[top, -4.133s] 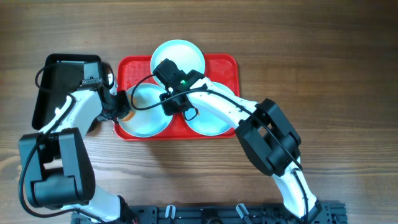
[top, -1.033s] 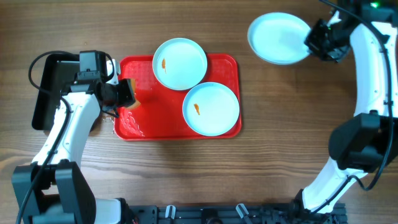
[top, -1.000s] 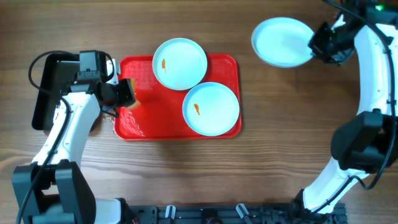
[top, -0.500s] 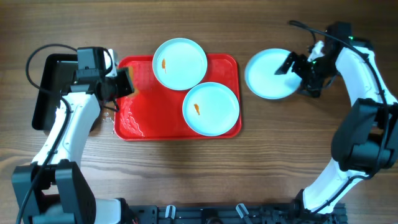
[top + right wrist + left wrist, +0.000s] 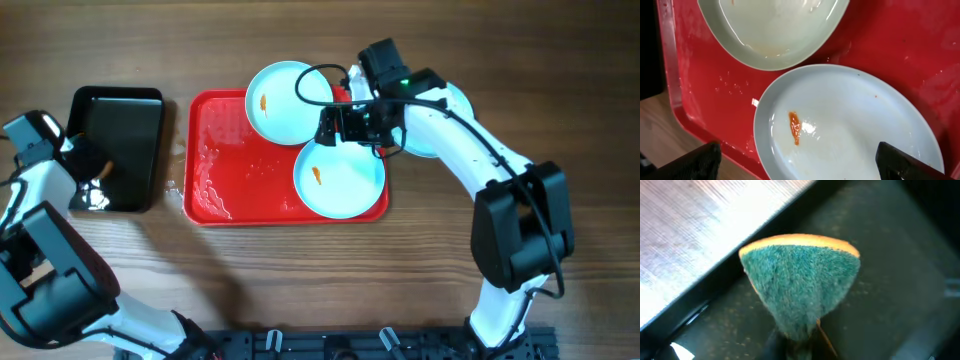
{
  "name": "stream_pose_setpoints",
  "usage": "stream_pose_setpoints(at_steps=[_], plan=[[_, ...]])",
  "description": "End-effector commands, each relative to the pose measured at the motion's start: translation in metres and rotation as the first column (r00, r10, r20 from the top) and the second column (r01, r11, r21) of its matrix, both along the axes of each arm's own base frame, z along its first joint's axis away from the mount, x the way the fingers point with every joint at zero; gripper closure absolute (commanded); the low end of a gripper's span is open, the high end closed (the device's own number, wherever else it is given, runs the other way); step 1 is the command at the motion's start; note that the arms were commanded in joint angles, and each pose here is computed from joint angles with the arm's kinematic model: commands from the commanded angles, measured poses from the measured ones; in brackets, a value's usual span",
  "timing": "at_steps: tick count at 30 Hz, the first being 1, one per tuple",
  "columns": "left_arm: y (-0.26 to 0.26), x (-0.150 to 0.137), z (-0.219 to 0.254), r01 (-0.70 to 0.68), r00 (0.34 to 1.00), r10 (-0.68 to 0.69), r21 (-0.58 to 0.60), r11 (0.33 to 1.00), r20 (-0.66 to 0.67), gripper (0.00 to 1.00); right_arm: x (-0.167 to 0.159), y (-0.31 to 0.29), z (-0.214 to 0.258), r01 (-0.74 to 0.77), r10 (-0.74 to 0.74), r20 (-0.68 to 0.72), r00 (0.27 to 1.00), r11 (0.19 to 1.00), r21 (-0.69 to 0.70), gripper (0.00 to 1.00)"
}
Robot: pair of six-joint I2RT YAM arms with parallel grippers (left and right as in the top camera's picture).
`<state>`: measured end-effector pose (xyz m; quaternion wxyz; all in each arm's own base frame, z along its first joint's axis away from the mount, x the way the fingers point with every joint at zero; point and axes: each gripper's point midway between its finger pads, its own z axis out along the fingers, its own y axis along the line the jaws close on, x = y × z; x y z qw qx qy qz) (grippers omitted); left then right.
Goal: Clean dirty plates on tray and stack at the side
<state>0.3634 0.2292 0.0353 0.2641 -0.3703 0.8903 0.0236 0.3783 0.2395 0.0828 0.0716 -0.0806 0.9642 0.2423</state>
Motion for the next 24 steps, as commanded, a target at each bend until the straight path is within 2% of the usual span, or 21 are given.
stream_pose_setpoints(at_steps=[1, 2, 4, 7, 9, 10, 13, 16, 19, 20, 22, 24], plan=[[0.005, 0.005, 0.003, 0.017, 0.998, -0.015, -0.042, 0.999, 0.053, 0.35, 0.010, -0.001, 0.008, 0.015, -0.013, 0.068, 0.998, 0.999, -0.031, 0.00], [0.002, 0.008, 0.004, 0.034, 0.997, -0.030, -0.060, 0.998, 0.073, 0.34, 0.014, -0.001, 0.011, 0.019, -0.016, 0.085, 0.996, 0.999, -0.039, 0.00], [-0.005, 0.015, 0.008, 0.066, 0.992, -0.056, -0.086, 0.994, 0.110, 0.40, 0.027, -0.002, 0.025, 0.036, -0.028, 0.137, 0.990, 0.998, -0.052, 0.00], [0.000, 0.009, 0.005, 0.041, 0.996, -0.036, -0.065, 0.997, 0.077, 0.38, 0.050, -0.013, 0.036, 0.097, -0.065, 0.242, 0.968, 0.988, -0.120, 0.00], [0.019, -0.015, -0.004, -0.045, 0.998, 0.046, 0.029, 0.999, -0.046, 0.38, 0.060, -0.013, 0.030, 0.106, -0.068, 0.269, 0.961, 0.986, -0.130, 0.00], [0.022, -0.019, -0.006, -0.060, 0.996, 0.063, 0.047, 0.997, -0.070, 0.42, 0.064, -0.007, 0.024, 0.102, -0.064, 0.277, 0.959, 0.987, -0.125, 0.01], [0.019, -0.018, -0.007, -0.051, 0.997, 0.052, 0.030, 0.998, -0.062, 0.42, 0.078, 0.013, -0.006, 0.084, -0.046, 0.297, 0.954, 0.990, -0.116, 0.01], [0.013, -0.013, -0.006, -0.030, 0.999, 0.029, -0.003, 1.000, -0.039, 0.40, 0.091, 0.021, -0.028, 0.100, -0.057, 0.322, 0.945, 0.988, -0.119, 0.10], [0.012, -0.012, -0.006, -0.027, 0.999, 0.027, -0.006, 1.000, -0.034, 0.40, 0.098, 0.014, -0.043, 0.163, -0.109, 0.325, 0.939, 0.976, -0.145, 0.11], [0.012, -0.012, -0.006, -0.026, 0.999, 0.025, -0.009, 1.000, -0.033, 0.40, 0.100, 0.015, -0.049, 0.164, -0.110, 0.324, 0.940, 0.976, -0.146, 0.14], [0.002, -0.005, -0.005, 0.008, 1.000, -0.008, -0.056, 0.998, 0.002, 0.40, 0.099, 0.016, -0.071, 0.179, -0.129, 0.294, 0.947, 0.972, -0.151, 0.27], [0.002, -0.004, -0.005, 0.011, 1.000, -0.011, -0.060, 0.998, 0.006, 0.40, 0.093, 0.025, -0.084, 0.153, -0.110, 0.267, 0.957, 0.978, -0.144, 0.54]])
